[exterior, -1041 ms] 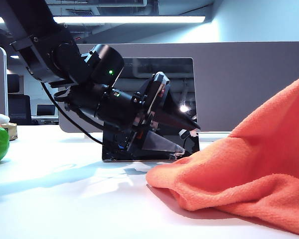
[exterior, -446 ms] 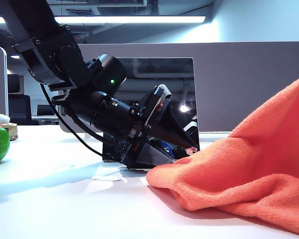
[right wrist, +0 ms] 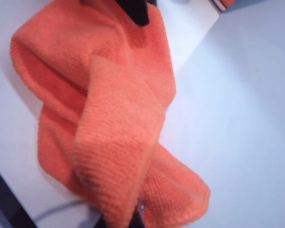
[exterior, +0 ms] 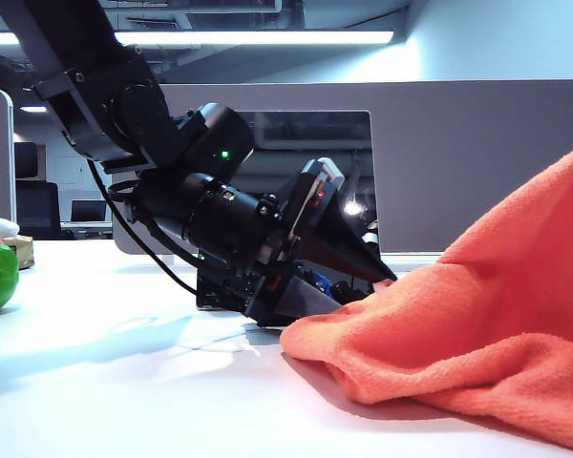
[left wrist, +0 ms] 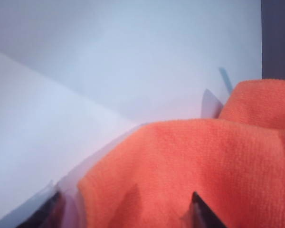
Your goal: Pick up the cloth from the table and use it to cover the mirror.
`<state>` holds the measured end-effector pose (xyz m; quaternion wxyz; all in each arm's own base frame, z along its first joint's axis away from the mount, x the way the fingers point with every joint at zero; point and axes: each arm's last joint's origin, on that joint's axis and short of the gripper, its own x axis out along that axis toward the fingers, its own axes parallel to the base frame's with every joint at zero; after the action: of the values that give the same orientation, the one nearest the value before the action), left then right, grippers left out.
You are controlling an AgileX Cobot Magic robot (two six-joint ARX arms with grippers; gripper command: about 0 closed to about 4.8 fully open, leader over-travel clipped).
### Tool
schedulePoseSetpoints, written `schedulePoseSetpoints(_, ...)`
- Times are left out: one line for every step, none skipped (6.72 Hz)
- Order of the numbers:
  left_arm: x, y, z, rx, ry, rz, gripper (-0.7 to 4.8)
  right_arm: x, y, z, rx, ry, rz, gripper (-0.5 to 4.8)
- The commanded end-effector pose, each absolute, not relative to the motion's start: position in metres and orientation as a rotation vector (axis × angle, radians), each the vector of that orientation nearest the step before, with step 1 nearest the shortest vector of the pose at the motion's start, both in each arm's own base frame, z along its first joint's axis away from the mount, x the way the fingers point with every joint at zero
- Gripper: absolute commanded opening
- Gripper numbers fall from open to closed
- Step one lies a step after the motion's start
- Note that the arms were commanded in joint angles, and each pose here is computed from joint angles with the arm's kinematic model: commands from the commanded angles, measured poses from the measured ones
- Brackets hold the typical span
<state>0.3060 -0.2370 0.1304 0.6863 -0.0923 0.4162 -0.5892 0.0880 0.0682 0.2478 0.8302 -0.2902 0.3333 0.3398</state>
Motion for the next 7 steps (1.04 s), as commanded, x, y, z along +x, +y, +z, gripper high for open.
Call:
schedulePoseSetpoints(0.305,-0.240,0.133,-0.199,0.917,-1.325,1.82,0.089,0.069,0.249,-0.611,0.689,0.724,-0.07)
schedulePoseSetpoints(0.306,-0.240,0.133,-0.190,0.910,-1.305,-0.06,0.089,0.069,0.249,-0.612,0.690,0.723,-0.07)
schedulePoseSetpoints(0.307,-0.240,0.134,-0.193,0.896,-1.320,-0.06,0.089,0.069,0.249,-0.612,0.689,0.723,-0.07)
schedulePoseSetpoints(0.308,-0.242,0.138,-0.197,0.853,-1.352,-0.06,0.089,0.069,0.249,-0.611,0.687,0.722,-0.07)
schedulePoseSetpoints(0.309,-0.242,0.150,-0.188,0.782,-1.367,-0.06,0.092,0.071,0.253,-0.597,0.639,0.714,-0.07)
schedulePoseSetpoints(0.309,-0.242,0.156,-0.183,0.758,-1.369,-0.06,0.093,0.072,0.254,-0.591,0.620,0.712,-0.07)
schedulePoseSetpoints(0.300,-0.233,0.221,-0.120,0.530,-1.303,-0.06,0.105,0.082,0.276,-0.500,0.354,0.683,-0.07)
